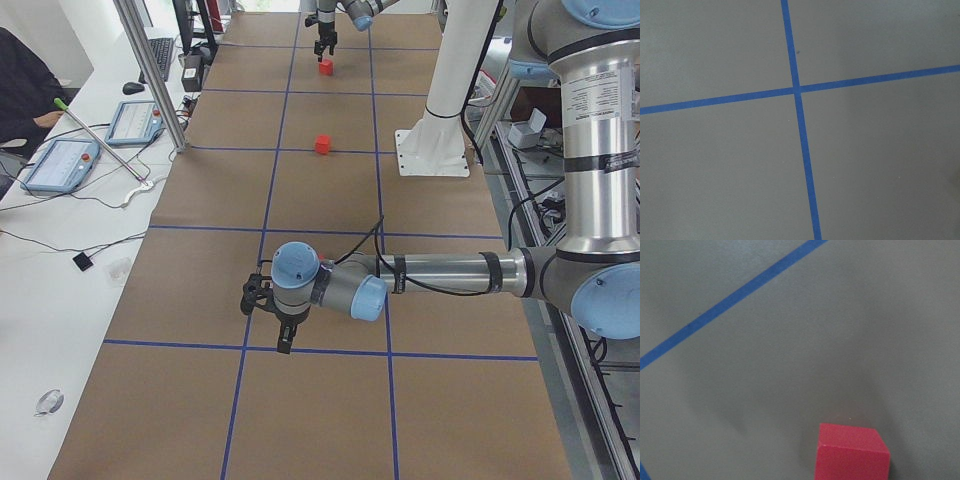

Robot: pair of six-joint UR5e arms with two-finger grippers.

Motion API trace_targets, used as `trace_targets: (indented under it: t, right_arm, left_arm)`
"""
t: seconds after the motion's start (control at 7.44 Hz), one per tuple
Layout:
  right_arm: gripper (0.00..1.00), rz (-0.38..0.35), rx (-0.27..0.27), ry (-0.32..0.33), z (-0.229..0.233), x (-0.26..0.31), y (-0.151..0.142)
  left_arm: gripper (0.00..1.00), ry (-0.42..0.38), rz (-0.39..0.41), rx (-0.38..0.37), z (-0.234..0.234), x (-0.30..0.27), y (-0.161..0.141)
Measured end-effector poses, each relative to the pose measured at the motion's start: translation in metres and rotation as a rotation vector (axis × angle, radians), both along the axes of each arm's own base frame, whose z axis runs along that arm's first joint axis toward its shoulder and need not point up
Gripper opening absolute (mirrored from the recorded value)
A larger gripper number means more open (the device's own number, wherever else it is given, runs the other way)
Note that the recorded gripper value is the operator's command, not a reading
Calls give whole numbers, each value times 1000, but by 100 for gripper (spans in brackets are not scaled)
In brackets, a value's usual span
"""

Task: Form red blocks into L shape at center
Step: 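Lower the right gripper over the red cube nearest it, then close the right gripper on the red cube and lift it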

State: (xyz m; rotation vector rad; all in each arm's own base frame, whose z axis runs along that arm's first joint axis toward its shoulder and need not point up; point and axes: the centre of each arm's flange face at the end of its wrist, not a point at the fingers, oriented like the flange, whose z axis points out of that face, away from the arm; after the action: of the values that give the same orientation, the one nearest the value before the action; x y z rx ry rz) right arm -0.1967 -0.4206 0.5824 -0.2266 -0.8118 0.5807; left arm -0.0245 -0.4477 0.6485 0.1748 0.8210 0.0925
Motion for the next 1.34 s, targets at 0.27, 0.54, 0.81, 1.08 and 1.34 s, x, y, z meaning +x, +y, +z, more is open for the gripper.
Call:
trace_targets:
  t: [0.27,0.54,0.81,1.08,1.34]
  right_arm:
    - [98,-12,-9,6,3,-7,5]
    - [98,-30,-14,11,7,-15,8]
    - [98,-41,-16,13,9,-21,8]
    - [96,-48,-20,18,15,-28,4]
    - [77,-43,-19,35,23,-31,-2]
  left_arm:
    - [100,0,0,3,-2,0,0]
    - [100,1,-1,7,-3,0,0]
    - [100,1,-1,12,-6,0,0]
    - [100,1,-1,14,-7,0,0]
    - [100,2,-2,18,-9,-1,0]
